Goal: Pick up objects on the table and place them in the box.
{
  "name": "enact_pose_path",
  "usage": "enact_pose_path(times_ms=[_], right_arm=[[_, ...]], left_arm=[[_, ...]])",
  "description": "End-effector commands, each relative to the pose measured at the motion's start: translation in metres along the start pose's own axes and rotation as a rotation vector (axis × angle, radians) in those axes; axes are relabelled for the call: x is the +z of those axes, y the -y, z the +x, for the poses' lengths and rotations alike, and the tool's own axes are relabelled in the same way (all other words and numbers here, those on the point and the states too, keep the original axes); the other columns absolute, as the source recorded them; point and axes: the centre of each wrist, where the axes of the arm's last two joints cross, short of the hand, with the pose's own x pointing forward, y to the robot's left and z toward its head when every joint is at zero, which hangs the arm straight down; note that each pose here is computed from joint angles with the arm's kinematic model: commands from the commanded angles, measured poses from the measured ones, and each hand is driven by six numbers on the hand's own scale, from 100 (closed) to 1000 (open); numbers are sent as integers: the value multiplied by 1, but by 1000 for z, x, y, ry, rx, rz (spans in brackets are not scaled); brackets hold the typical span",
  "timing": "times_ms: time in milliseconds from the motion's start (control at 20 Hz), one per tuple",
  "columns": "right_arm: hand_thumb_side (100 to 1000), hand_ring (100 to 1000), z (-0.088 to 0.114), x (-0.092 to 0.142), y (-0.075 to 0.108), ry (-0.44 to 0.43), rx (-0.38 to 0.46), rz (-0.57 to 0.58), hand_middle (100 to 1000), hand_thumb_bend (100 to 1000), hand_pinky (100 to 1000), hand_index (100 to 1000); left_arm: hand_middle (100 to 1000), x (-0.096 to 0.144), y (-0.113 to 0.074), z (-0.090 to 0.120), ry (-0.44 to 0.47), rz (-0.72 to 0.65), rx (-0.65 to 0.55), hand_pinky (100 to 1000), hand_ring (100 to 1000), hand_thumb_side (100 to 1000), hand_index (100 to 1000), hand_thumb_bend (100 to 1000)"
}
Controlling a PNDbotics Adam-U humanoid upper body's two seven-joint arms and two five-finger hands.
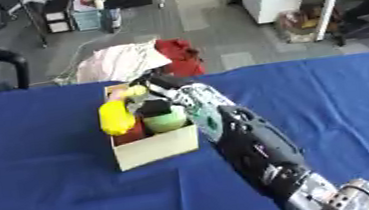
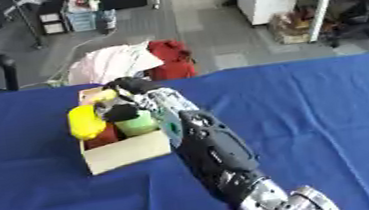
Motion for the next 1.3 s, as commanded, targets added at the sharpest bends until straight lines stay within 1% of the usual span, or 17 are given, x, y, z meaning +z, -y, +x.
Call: enact_pose_path(times_ms=[50,200,250,300,350,400,450,500,550,600,750,1000,1150,1300], right_arm=[[721,858,3,0,21,34,24,-64,895,100,929,948],[612,871,5,0,28,63,41,-66,909,100,936,954],[600,873,6,0,30,74,50,-61,912,100,938,955],[537,888,7,0,32,84,60,-51,929,100,947,967],[531,890,7,0,33,92,72,-37,931,100,949,969],[480,914,7,0,33,99,86,-17,952,100,966,982],[465,920,7,0,33,106,101,7,957,100,970,986],[401,940,7,0,33,111,113,32,973,100,983,995],[360,953,6,0,32,115,124,58,984,100,991,999],[345,959,6,0,33,119,133,79,990,100,997,1000],[343,965,5,1,38,133,148,109,996,100,1000,1000],[327,976,8,4,62,164,171,85,1000,100,1000,1000],[329,982,12,7,76,188,199,76,1000,100,1000,1000],[330,983,15,10,85,216,219,69,1000,100,1000,1000]], left_arm=[[642,-2,-7,5,19,12,-19,821,641,415,738,493],[641,-1,-8,4,16,13,-22,821,641,415,738,493],[641,-1,-8,3,14,14,-24,821,641,415,738,493],[641,-1,-8,3,12,14,-25,821,640,415,738,493],[641,-1,-8,3,10,14,-26,821,640,415,738,493],[640,0,-8,2,9,14,-27,821,640,415,738,493],[640,0,-9,2,8,14,-27,821,640,415,738,494],[640,0,-9,2,7,14,-28,821,639,415,738,494],[640,0,-9,2,5,14,-29,821,639,415,738,494],[639,0,-9,1,3,15,-30,821,639,415,738,495],[639,1,-10,0,-3,16,-32,821,638,416,738,495],[638,3,-11,-2,-13,16,-40,821,638,416,737,494],[637,5,-12,-4,-22,17,-46,821,637,416,737,496],[637,6,-13,-7,-31,19,-50,821,637,416,737,495]])
